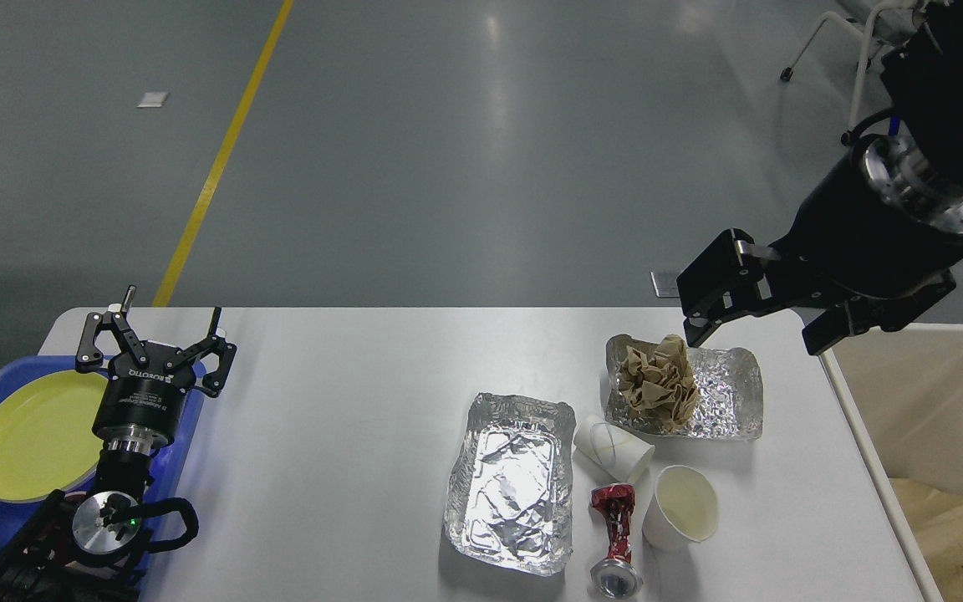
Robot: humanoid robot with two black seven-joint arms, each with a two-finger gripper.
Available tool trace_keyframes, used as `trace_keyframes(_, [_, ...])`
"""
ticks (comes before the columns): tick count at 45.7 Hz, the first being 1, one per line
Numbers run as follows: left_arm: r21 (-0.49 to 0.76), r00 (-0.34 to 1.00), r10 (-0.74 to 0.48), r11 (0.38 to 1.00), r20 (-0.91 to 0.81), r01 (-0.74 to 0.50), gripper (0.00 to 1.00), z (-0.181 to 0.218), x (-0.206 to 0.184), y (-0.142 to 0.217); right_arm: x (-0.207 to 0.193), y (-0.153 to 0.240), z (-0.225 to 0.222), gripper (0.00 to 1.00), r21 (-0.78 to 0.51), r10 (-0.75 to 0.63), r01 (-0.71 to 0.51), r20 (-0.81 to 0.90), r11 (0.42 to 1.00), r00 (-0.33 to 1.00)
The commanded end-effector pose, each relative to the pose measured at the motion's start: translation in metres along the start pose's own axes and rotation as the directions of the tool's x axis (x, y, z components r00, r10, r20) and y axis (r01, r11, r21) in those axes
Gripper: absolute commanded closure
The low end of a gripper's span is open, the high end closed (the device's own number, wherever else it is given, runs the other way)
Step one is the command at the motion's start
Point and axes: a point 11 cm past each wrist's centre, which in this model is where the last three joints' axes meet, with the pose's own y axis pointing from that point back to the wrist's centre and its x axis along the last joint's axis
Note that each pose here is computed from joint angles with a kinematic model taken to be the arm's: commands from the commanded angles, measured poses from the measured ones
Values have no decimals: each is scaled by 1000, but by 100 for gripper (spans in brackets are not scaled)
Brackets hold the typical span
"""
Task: Tidy desktop
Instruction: 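Raise the right gripper and move it over the foil container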
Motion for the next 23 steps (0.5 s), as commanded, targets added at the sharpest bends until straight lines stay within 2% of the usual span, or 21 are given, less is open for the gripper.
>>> trace_keyframes(1, [1, 1000, 1, 1000, 0, -1, 4, 0, 0, 0, 0, 0, -1, 0, -4, -1, 1, -3, 1000, 1000])
trace_keyframes(23, [1, 1000, -1, 1000, 0, 1, 4, 0, 0, 0, -1, -27, 9, 0, -21, -60, 60, 21, 998, 998])
